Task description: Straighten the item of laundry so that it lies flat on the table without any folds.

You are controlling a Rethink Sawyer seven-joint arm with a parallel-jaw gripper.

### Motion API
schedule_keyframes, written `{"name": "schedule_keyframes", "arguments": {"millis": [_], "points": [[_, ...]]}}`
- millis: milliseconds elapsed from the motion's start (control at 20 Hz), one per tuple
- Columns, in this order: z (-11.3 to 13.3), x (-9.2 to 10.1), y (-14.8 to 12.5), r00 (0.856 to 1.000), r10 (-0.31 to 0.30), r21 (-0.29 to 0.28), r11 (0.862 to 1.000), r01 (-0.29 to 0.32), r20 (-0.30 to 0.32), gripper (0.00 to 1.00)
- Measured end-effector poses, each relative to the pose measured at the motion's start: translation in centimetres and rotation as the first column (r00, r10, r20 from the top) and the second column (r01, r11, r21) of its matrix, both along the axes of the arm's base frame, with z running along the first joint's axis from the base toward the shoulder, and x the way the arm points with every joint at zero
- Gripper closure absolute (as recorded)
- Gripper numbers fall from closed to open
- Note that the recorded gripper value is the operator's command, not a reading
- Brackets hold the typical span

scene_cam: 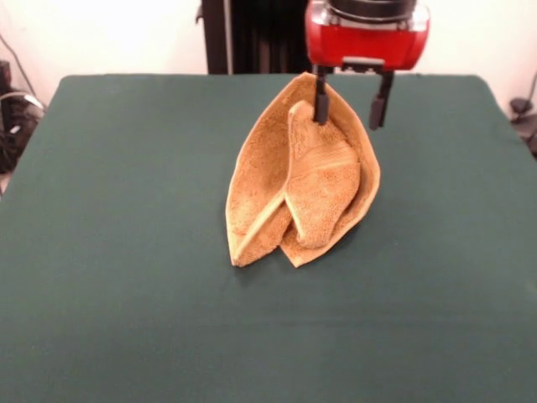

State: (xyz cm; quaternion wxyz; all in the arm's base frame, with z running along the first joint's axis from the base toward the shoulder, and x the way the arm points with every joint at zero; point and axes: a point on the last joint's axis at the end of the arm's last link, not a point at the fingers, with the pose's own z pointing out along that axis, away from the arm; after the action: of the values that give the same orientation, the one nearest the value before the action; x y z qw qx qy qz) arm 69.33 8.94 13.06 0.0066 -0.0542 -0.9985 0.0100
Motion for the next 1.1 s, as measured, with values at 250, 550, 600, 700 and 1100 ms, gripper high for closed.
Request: {"name": "schedule_keyframes", "arguments": {"millis": [250, 550, 600, 700, 1100], "points": [[-0.7, -1.2, 2.1, 1.0, 0.011, 0.016, 1.0, -0.011, -0.014, 0.0], [-1.4, -1.6, 2.8, 1.0, 0.019, 0.016, 1.0, -0.019, 0.005, 0.0], [-1.5, -1.6, 2.8, 1.0, 0.019, 0.016, 1.0, -0.019, 0.005, 0.0], [-2.3, -1.7, 2.5, 1.0, 0.015, 0.015, 1.0, -0.015, -0.001, 0.0], [-4.8, -2.7, 1.6, 0.999, 0.006, 0.009, 1.0, -0.006, -0.039, 0.0]]}}
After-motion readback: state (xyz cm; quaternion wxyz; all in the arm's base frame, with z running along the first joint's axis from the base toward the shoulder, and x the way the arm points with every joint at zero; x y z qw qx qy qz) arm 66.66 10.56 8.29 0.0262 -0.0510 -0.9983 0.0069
